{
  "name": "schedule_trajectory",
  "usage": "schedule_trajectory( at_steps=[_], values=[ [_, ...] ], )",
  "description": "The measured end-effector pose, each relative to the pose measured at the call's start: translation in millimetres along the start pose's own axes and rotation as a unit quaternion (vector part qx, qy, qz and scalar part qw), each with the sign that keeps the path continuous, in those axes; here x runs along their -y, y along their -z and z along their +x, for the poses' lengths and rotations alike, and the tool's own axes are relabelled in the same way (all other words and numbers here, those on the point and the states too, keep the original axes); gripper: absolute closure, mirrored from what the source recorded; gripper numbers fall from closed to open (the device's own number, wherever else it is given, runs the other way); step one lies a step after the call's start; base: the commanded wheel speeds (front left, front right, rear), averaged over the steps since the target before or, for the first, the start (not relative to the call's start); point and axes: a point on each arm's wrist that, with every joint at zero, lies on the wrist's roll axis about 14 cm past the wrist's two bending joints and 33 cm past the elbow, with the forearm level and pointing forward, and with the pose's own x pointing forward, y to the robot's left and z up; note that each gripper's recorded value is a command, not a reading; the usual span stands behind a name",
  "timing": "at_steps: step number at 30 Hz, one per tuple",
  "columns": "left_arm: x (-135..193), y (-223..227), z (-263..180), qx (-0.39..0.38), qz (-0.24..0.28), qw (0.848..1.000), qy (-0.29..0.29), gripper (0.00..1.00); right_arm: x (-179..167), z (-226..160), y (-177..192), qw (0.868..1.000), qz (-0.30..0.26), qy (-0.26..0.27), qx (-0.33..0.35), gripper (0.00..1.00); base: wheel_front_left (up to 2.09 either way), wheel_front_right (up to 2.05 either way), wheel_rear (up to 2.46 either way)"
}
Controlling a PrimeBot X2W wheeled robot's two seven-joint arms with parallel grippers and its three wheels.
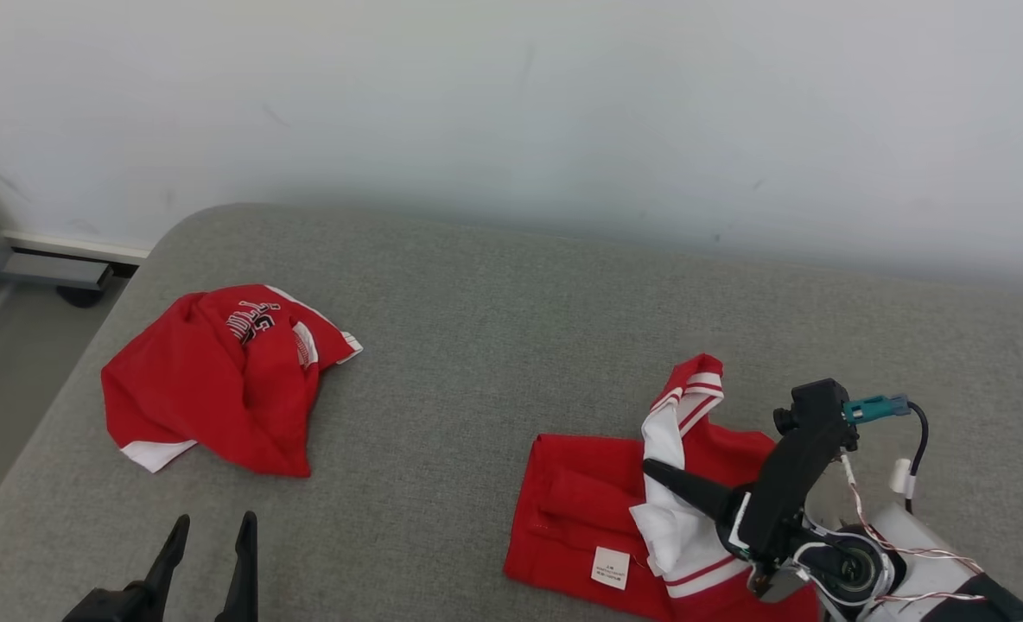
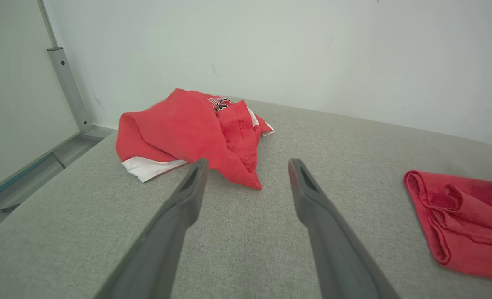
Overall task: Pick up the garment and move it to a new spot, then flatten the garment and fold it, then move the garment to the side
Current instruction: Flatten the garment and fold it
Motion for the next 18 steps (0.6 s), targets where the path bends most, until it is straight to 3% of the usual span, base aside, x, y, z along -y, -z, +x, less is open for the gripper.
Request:
schedule_trajectory(
  at_steps=[16, 17, 18],
  values=[
    [-5.8, 4.4, -4.9, -0.004, -0.005, 1.0, -0.014, 0.0, -1.9, 28.5, 11.5, 1.0, -0.003, 0.011, -0.014, 1.0, 0.0, 0.0, 0.0],
    [-6.7, 4.8, -5.0, -0.005, -0.005, 1.0, -0.015, 0.0, -2.0, 28.9, 10.9, 1.0, -0.003, 0.011, -0.012, 0.85, 0.0, 0.0, 0.0],
    [-7.6, 4.9, -5.0, -0.005, -0.005, 1.0, -0.016, 0.0, -1.7, 29.1, 10.3, 1.0, -0.003, 0.012, -0.012, 0.55, 0.0, 0.0, 0.0]
  ],
)
